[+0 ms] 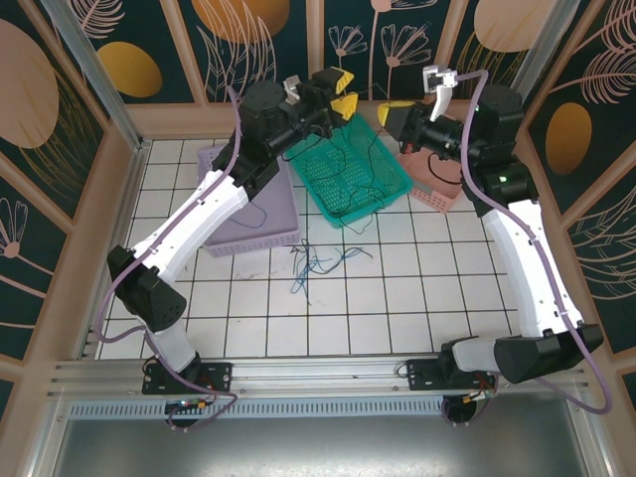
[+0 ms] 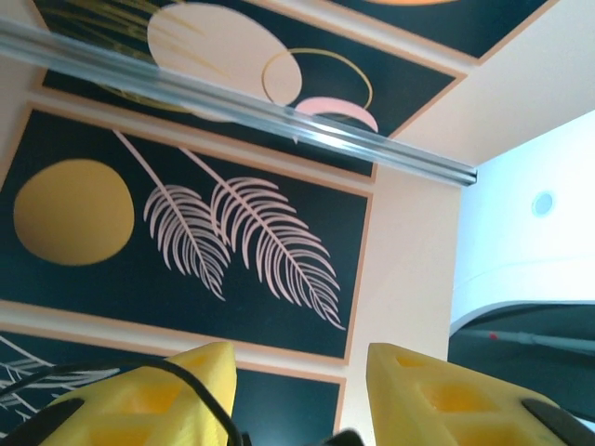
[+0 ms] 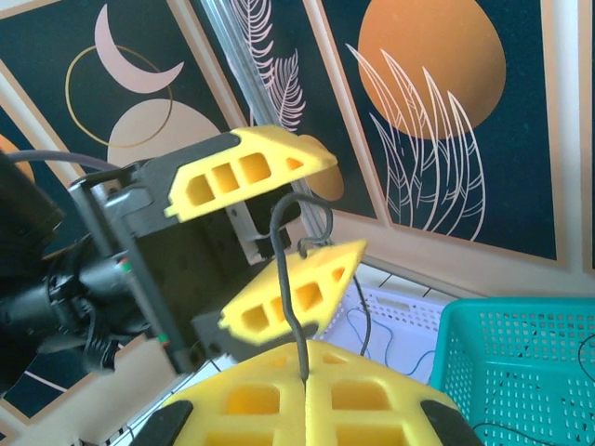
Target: Untangle the cables
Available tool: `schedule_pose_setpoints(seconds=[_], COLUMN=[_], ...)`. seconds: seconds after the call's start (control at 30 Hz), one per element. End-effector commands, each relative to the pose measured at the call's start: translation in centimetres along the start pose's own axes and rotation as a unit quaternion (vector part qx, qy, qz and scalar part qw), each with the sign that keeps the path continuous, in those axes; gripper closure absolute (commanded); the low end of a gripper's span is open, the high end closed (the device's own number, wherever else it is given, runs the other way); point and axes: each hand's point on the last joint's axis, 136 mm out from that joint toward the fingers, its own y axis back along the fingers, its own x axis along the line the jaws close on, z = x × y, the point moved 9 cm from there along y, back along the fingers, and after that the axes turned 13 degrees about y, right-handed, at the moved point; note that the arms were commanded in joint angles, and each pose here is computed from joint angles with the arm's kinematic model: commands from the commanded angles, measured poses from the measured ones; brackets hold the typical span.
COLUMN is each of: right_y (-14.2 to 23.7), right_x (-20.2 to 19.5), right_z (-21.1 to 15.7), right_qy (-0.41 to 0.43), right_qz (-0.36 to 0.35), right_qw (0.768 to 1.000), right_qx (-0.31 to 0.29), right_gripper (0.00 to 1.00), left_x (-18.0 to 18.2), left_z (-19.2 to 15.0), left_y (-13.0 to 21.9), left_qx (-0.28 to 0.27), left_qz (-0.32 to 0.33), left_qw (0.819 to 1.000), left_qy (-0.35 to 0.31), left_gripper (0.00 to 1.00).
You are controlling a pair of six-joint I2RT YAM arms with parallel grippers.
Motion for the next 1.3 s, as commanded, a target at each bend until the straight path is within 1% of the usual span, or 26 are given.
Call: schedule_pose_setpoints(seconds=[0.0,0.17,0.2,0.27,0.4,0.63,0.77,0.8,0.87,0.93,1.07,1.1,1.13,1.2,1.27], right_y=[0.6,0.3,0.3,0.3,0.6,0.6,0.5,0.4,0.2,-0.1,-0.1,0.0,-0.1,-0.4,-0.7], right_x=[1.5,2.0,2.0,2.0,2.2,2.3,2.3,2.3,2.3,2.3,2.5,2.6,2.5,2.2,2.0], right_z=[0.6,0.1,-0.1,-0.2,-0.2,-0.8,-1.8,-2.1,-2.7,-3.0,-1.5,-0.7,-0.2,1.4,3.1], right_qy=[0.018,0.013,0.012,0.012,0.013,0.007,0.000,-0.005,-0.014,-0.022,-0.030,-0.031,-0.035,-0.042,-0.047], right_qz=[0.022,0.031,0.030,0.025,0.022,0.029,0.031,0.032,0.033,0.033,0.033,0.032,0.031,0.020,0.011], right_qw=[1.000,0.999,0.999,1.000,1.000,0.999,0.999,0.999,0.998,0.998,0.998,0.999,0.999,0.999,0.999], right_qx=[-0.012,0.001,0.002,0.005,0.003,0.017,0.032,0.037,0.049,0.058,0.035,0.024,0.017,0.000,-0.017], right_gripper=[1.00,1.00,1.00,1.00,1.00,1.00,1.00,1.00,1.00,1.00,1.00,1.00,1.00,1.00,1.00], left_x=[-2.4,-2.7,-2.7,-2.7,-3.2,-5.5,-7.3,-8.0,-9.0,-10.2,-11.8,-11.8,-11.7,-11.2,-10.5], left_z=[-0.1,0.6,0.7,0.9,1.5,2.7,3.0,2.8,2.5,2.0,1.1,1.1,1.2,1.6,2.1], left_y=[0.8,-0.3,-0.5,-0.6,-0.3,0.1,0.3,0.3,0.2,0.2,0.5,0.4,0.3,0.1,-0.2], left_qx=[0.000,0.015,0.017,0.013,-0.010,-0.035,-0.041,-0.034,-0.026,-0.026,-0.034,-0.036,-0.037,-0.035,-0.030], left_qz=[-0.023,-0.010,-0.008,-0.003,0.003,-0.002,-0.024,-0.039,-0.063,-0.087,-0.123,-0.124,-0.121,-0.109,-0.089], left_qw=[0.999,0.998,0.998,0.997,0.995,0.985,0.974,0.971,0.963,0.950,0.919,0.915,0.914,0.915,0.919], left_qy=[-0.039,-0.061,-0.065,-0.074,-0.102,-0.166,-0.221,-0.235,-0.260,-0.300,-0.372,-0.382,-0.386,-0.387,-0.382], left_gripper=[0.60,0.75,0.79,0.86,0.94,1.00,1.00,1.00,1.00,1.00,1.00,0.95,0.86,0.75,0.58])
